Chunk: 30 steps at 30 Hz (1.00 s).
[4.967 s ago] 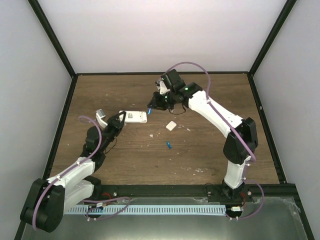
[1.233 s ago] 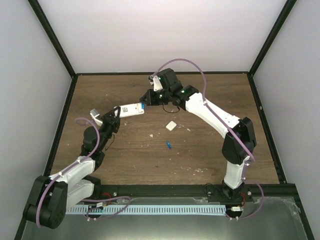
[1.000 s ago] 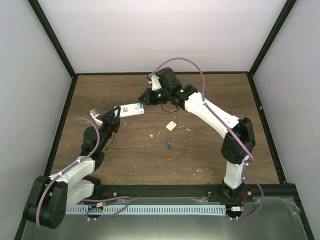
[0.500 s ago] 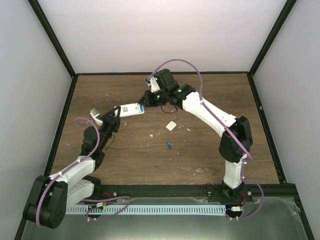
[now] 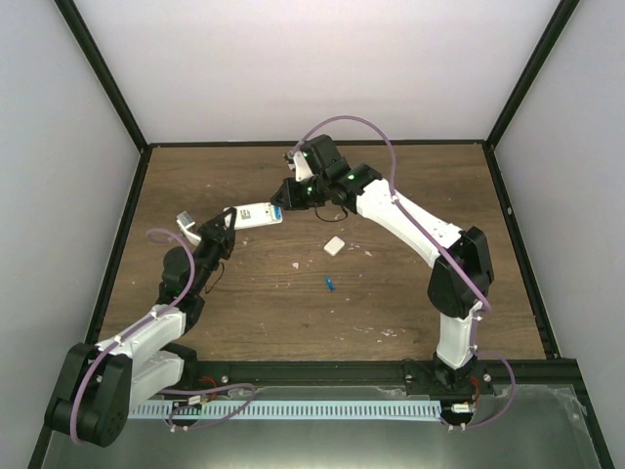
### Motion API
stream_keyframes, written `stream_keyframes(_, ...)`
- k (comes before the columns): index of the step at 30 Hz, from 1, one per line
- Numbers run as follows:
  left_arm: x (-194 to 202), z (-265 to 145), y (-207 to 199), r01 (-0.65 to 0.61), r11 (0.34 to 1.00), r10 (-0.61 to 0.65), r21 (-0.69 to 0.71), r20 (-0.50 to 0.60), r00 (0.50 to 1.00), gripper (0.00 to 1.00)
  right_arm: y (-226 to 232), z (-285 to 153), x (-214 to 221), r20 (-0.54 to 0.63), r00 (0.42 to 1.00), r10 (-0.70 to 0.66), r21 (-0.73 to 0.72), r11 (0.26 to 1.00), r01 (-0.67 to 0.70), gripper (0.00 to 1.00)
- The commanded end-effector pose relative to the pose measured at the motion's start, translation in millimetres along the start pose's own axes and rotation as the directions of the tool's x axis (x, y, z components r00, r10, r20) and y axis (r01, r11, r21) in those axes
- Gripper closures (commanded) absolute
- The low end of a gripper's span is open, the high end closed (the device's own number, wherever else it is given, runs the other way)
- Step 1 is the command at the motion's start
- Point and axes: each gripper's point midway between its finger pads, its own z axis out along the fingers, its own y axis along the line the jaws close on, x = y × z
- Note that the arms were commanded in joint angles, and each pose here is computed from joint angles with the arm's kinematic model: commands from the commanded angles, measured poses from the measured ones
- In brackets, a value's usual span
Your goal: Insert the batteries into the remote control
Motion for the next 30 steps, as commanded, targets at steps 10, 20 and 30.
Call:
stream_keyframes(10, -6, 2, -21, -0.013, 0.998, 0.011, 0.068, 0.024, 1.000, 1.00, 12, -3, -5, 0.002, 1.000, -0.028, -0.010, 1.000, 0.028, 0.92)
stream_keyframes(20, -6, 1, -19, -0.011, 0.998, 0.010, 0.062, 0.022, 1.000, 1.00, 13, -9, -13, 0.028, 0.999, -0.039, 0.018, 0.999, 0.039, 0.87)
stream_keyframes(30, -5, 0, -19, -0.013, 0.998, 0.012, 0.067, 0.019, 1.000, 1.00, 22, -28, -27, 0.076, 0.996, -0.049, 0.025, 0.999, 0.047, 0.66)
